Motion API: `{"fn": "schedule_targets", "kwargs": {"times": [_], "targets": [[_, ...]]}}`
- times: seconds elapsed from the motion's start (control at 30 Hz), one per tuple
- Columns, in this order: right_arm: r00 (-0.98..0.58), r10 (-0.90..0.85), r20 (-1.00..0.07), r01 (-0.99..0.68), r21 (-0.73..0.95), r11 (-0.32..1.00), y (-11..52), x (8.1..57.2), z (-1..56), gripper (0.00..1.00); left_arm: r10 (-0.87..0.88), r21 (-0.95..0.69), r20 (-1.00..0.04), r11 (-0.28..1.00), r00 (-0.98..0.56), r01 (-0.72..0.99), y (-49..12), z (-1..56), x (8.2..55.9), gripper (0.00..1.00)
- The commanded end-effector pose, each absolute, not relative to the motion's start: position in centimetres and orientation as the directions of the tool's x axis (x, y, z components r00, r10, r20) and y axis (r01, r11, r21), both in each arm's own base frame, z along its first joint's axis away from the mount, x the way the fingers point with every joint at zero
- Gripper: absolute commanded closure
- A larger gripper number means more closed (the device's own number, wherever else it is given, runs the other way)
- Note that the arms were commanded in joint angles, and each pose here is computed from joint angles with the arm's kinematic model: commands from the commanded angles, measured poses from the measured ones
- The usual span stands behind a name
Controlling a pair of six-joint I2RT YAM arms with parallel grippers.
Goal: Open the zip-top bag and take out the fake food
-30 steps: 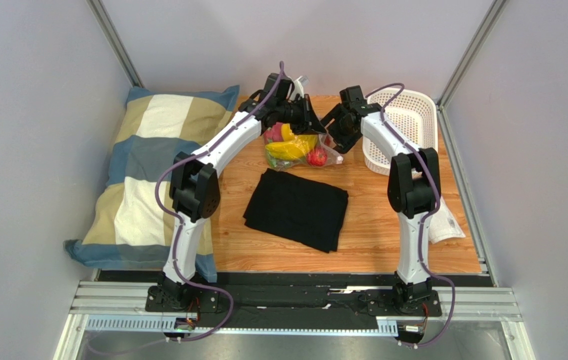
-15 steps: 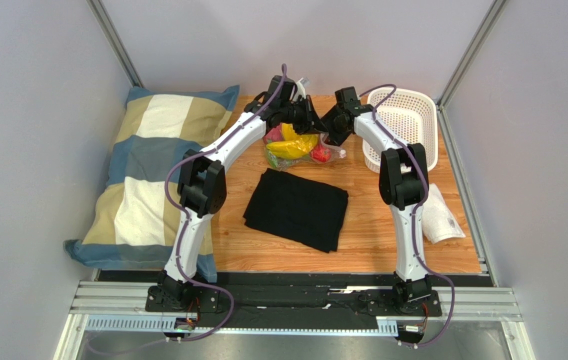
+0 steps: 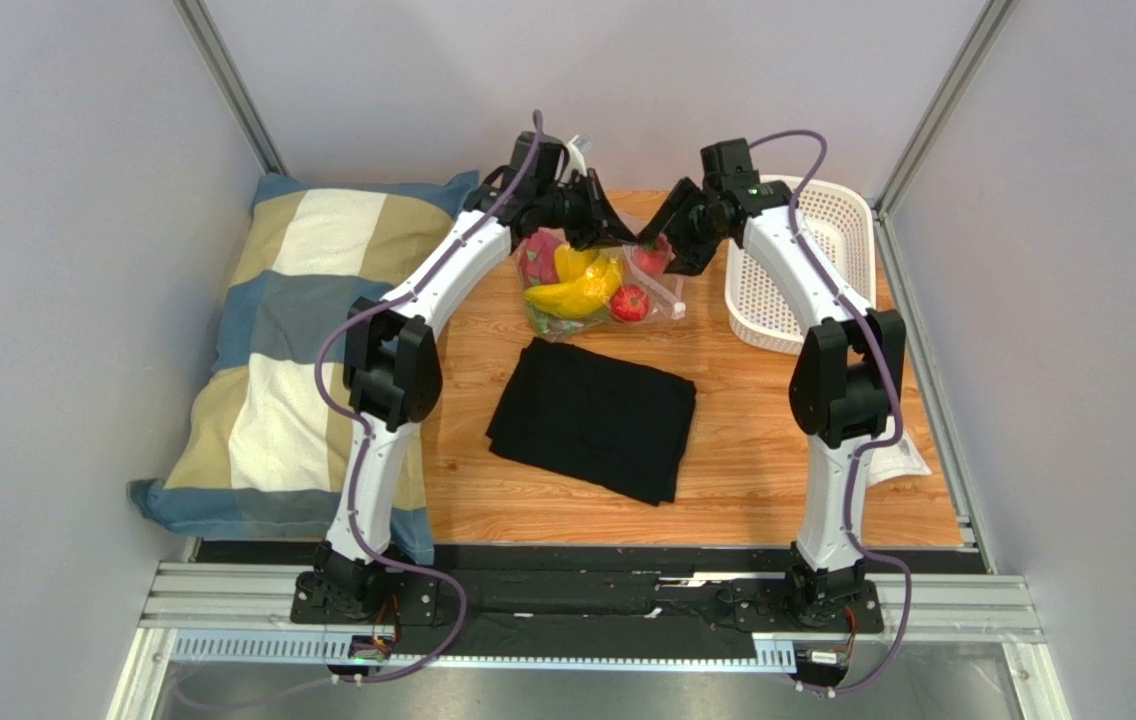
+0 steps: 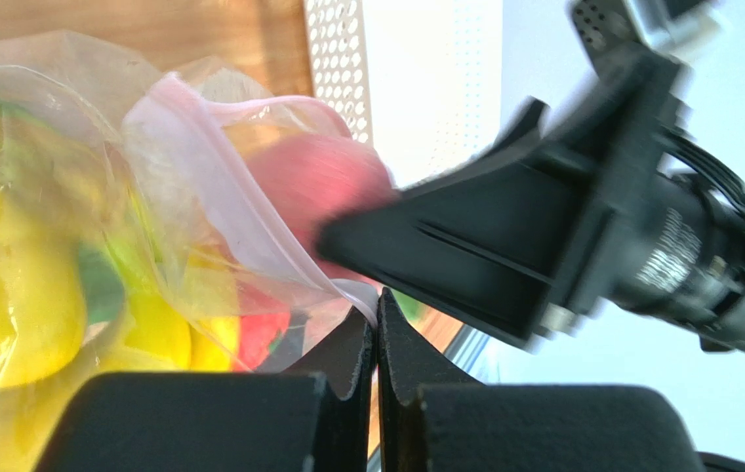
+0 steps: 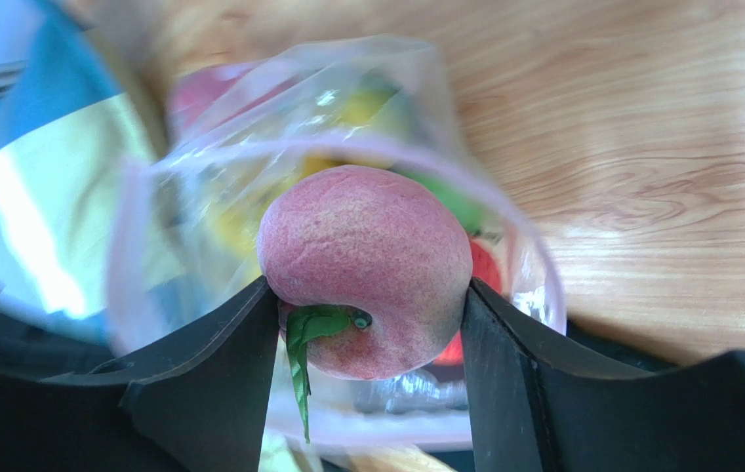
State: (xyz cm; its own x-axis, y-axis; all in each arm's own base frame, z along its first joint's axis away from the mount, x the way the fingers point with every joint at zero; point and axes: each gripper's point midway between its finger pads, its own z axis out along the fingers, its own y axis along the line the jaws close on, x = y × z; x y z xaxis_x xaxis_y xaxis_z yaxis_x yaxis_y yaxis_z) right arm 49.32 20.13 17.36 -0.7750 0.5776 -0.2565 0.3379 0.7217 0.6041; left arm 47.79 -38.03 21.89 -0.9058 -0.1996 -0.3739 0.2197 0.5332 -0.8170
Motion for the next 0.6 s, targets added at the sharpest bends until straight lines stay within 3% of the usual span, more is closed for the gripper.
{"fn": "schedule_targets", "kwargs": {"times": [0.0,0.17,0.3,0.43,0.57], "targets": [[-0.788,0.51,-0.343,0.206,0.634,0.745,20.0,47.4,24.3,1.0,-0.269,-0.849,-0.44,0.435,-0.857,0.3,-37.1,30.9,47.4,1.0],[-0.748,0.46,-0.478,0.144,0.56,0.816,17.0,45.6,28.1,1.0,-0.304,-0.866,-0.426,0.408,-0.852,0.288,-36.3,32.4,47.5,1.0],[-0.603,0.51,-0.613,0.311,0.409,0.858,8.4,46.3,28.3,1.0,-0.31,-0.879,-0.404,0.391,-0.861,0.271,-35.9,32.7,47.6,1.0],[-0.563,0.539,-0.627,0.461,0.302,0.834,1.6,47.1,25.2,0.96,-0.309,-0.897,-0.387,0.342,-0.868,0.279,-36.2,34.4,47.1,1.0],[-0.573,0.551,-0.606,0.561,0.2,0.804,-3.5,47.7,20.5,0.83,-0.302,-0.9,-0.394,0.32,-0.868,0.297,-36.3,35.8,46.6,1.0]]}}
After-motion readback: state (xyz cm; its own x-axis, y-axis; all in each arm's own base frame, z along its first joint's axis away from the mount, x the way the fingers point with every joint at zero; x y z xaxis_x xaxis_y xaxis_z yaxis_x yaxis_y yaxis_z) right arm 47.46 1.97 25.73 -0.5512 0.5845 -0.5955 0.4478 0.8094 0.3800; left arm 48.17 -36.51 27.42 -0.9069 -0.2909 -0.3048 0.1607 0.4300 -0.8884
